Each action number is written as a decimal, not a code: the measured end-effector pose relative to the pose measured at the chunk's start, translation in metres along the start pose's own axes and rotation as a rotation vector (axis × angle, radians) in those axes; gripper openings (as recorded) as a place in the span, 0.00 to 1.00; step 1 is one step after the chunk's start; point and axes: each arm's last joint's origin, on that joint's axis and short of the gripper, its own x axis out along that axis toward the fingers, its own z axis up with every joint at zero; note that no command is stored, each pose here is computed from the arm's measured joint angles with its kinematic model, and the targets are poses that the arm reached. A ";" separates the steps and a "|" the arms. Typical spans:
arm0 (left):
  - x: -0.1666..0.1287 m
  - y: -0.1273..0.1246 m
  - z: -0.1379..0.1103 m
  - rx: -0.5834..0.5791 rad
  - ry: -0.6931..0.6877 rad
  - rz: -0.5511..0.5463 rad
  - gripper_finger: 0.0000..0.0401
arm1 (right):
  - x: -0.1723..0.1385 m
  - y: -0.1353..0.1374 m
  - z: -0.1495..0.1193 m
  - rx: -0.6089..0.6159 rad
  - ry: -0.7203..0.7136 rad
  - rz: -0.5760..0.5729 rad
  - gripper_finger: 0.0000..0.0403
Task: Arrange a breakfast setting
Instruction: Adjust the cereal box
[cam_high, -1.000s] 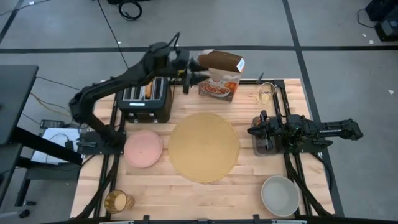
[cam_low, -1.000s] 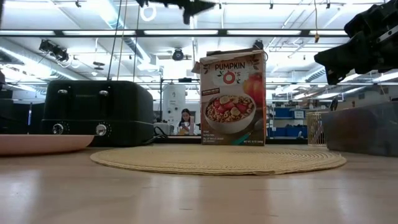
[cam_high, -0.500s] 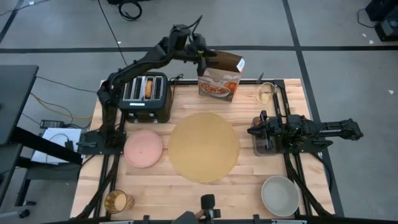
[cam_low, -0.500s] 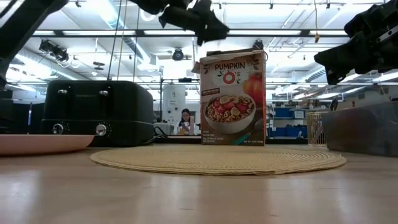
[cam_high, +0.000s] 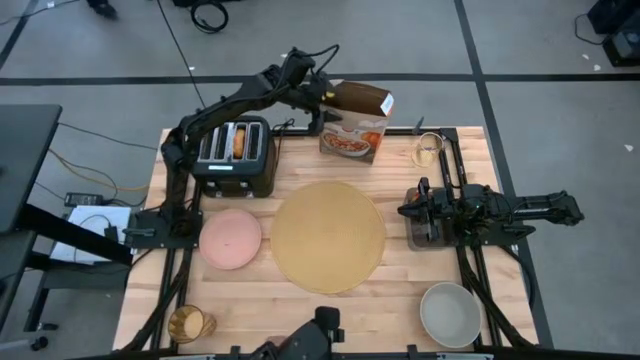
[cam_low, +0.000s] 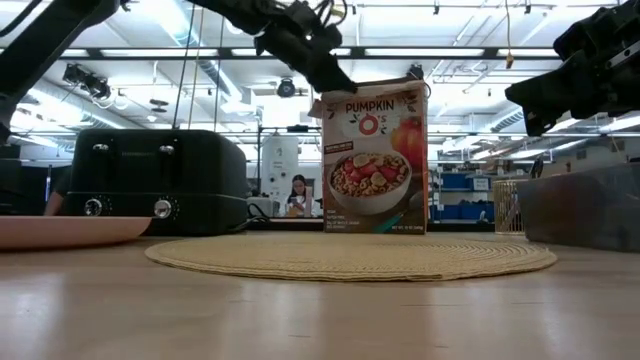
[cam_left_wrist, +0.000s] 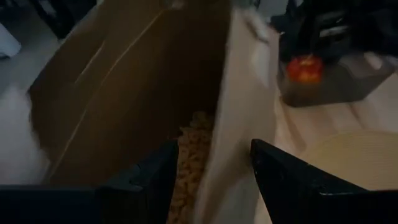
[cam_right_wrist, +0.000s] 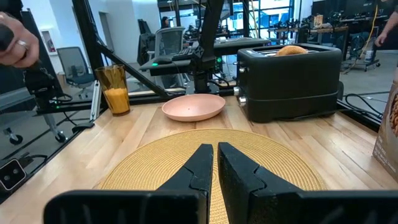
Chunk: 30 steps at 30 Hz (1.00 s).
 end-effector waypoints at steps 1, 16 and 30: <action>0.000 0.000 -0.002 -0.003 0.014 -0.008 0.53 | 0.000 0.000 0.000 0.000 0.000 -0.001 0.09; 0.001 -0.008 -0.003 0.081 0.108 0.029 0.12 | 0.000 0.000 0.001 0.007 -0.012 -0.011 0.09; -0.019 -0.033 0.018 0.114 0.136 0.069 0.02 | 0.000 -0.003 0.005 -0.034 -0.053 -0.103 0.09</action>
